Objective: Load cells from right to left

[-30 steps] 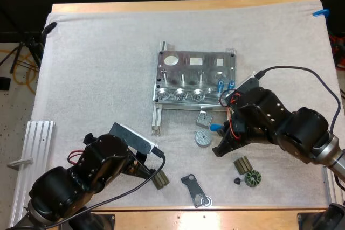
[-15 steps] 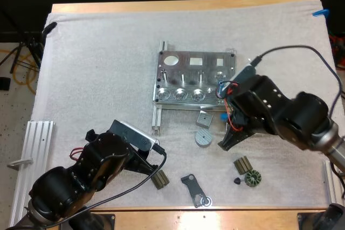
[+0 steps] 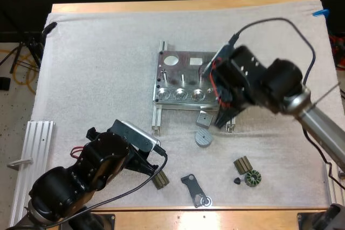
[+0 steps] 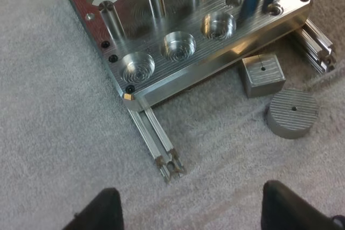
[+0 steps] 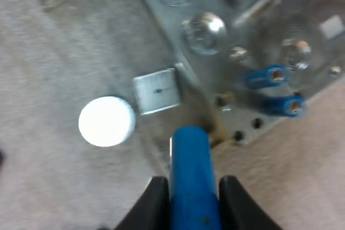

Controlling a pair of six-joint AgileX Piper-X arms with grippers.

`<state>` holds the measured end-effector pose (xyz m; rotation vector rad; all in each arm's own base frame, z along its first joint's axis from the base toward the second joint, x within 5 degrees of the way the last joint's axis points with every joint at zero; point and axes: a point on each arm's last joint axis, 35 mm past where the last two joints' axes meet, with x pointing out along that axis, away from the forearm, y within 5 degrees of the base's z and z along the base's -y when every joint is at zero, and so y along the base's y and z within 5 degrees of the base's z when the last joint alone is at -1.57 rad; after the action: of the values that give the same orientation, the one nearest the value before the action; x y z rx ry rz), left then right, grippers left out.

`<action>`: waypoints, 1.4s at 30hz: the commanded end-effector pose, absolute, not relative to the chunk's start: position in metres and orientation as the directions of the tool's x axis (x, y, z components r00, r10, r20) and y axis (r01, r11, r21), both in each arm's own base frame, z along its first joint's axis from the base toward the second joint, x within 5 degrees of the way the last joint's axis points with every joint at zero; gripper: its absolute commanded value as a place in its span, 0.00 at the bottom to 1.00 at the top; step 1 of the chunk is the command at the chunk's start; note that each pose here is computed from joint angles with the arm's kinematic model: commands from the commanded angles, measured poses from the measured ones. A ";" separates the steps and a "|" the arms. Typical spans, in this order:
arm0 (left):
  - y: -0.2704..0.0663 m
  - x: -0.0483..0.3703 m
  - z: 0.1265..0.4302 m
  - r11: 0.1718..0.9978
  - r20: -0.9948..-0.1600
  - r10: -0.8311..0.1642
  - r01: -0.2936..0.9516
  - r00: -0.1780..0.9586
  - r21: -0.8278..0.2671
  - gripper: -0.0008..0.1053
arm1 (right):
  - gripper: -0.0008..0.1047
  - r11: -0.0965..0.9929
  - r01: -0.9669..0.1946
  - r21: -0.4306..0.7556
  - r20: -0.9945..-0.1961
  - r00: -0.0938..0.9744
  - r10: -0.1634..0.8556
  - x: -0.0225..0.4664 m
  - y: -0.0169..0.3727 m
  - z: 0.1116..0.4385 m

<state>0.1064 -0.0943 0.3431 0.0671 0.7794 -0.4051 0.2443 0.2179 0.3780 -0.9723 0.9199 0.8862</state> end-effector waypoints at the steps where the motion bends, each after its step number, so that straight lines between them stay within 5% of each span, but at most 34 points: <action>1: -0.094 0.107 0.347 0.924 -0.676 -0.329 0.374 0.660 -0.085 0.53 | 0.13 0.282 -0.920 -0.271 -0.922 0.332 0.200 0.250 0.214 0.383; 19: -0.095 0.106 0.346 0.901 -0.683 -0.369 0.424 0.631 -0.095 0.53 | 0.13 -0.056 -0.960 -0.274 -0.957 0.266 0.120 0.293 0.238 0.351; 38: -0.095 0.106 0.346 0.896 -0.683 -0.372 0.436 0.628 -0.087 0.53 | 0.13 -0.249 -0.928 -0.278 -0.960 0.258 0.113 0.328 0.267 0.301; 42: -0.095 0.106 0.346 0.896 -0.683 -0.372 0.436 0.628 -0.087 0.53 | 0.00 -0.263 -0.927 -0.268 -0.963 0.259 0.067 0.334 0.270 0.286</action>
<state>0.1057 -0.0955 0.3431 0.1025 0.7809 -0.4620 0.3330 0.2699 0.2814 -1.4820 0.8685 1.2092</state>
